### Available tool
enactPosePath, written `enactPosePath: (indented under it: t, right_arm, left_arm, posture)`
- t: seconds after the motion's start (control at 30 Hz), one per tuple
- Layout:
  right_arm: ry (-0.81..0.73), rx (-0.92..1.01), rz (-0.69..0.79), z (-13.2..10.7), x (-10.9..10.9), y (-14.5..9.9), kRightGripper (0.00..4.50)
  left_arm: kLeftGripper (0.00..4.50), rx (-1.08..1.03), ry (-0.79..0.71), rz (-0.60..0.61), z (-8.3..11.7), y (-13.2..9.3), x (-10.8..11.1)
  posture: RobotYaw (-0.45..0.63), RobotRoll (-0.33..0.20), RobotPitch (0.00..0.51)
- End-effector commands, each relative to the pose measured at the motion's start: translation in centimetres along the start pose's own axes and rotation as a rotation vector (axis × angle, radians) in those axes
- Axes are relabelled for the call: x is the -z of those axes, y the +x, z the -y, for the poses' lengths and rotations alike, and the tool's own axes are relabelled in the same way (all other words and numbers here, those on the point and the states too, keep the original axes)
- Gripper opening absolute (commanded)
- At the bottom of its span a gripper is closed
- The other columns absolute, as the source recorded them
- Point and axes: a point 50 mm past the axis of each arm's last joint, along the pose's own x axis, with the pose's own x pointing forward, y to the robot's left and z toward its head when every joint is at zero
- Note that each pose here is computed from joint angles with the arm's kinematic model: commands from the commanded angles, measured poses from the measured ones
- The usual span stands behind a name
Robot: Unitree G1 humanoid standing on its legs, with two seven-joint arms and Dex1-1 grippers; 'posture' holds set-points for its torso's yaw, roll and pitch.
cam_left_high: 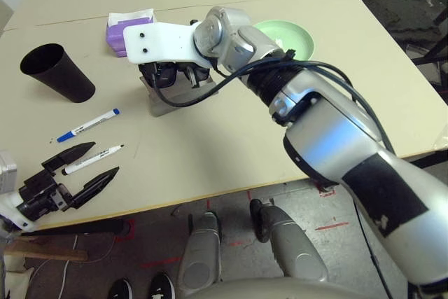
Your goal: Organize and tidy the items on the table.
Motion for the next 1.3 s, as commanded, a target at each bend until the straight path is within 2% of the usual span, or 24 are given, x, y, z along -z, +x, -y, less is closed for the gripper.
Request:
enactPosePath:
  t: [0.03, 0.23, 0.8, 1.03, 1.3]
  right_arm:
    - [-0.048, -0.03, 0.114, -1.3, -4.4, 1.6, 0.16]
    - [-0.029, -0.044, 0.13, -1.9, -4.2, 2.1, 0.16]
    - [0.016, -0.119, 0.12, -3.7, -2.8, 3.2, 0.16]
    - [0.024, -0.105, 0.139, -4.4, -2.9, 3.8, 0.16]
    - [-0.012, -0.053, 0.161, -4.7, -3.3, 4.2, 0.16]
  left_arm:
    - [4.5, -0.03, -0.01, 0.013, -0.1, -0.5, 0.0]
    - [4.5, -0.066, -0.024, 0.037, -0.6, -0.8, -0.1]
    - [4.5, -0.08, -0.025, 0.053, 0.0, -0.4, -0.2]
    - [4.5, -0.088, -0.03, 0.055, -0.3, -0.9, 0.1]
    - [4.5, -0.082, -0.032, 0.06, 0.2, -0.3, -0.3]
  posture:
    - [0.03, 0.0, 0.248]
    - [0.03, 0.0, 0.254]
    - [0.03, 0.0, 0.265]
    - [0.04, 0.0, 0.27]
    - [0.05, 0.0, 0.276]
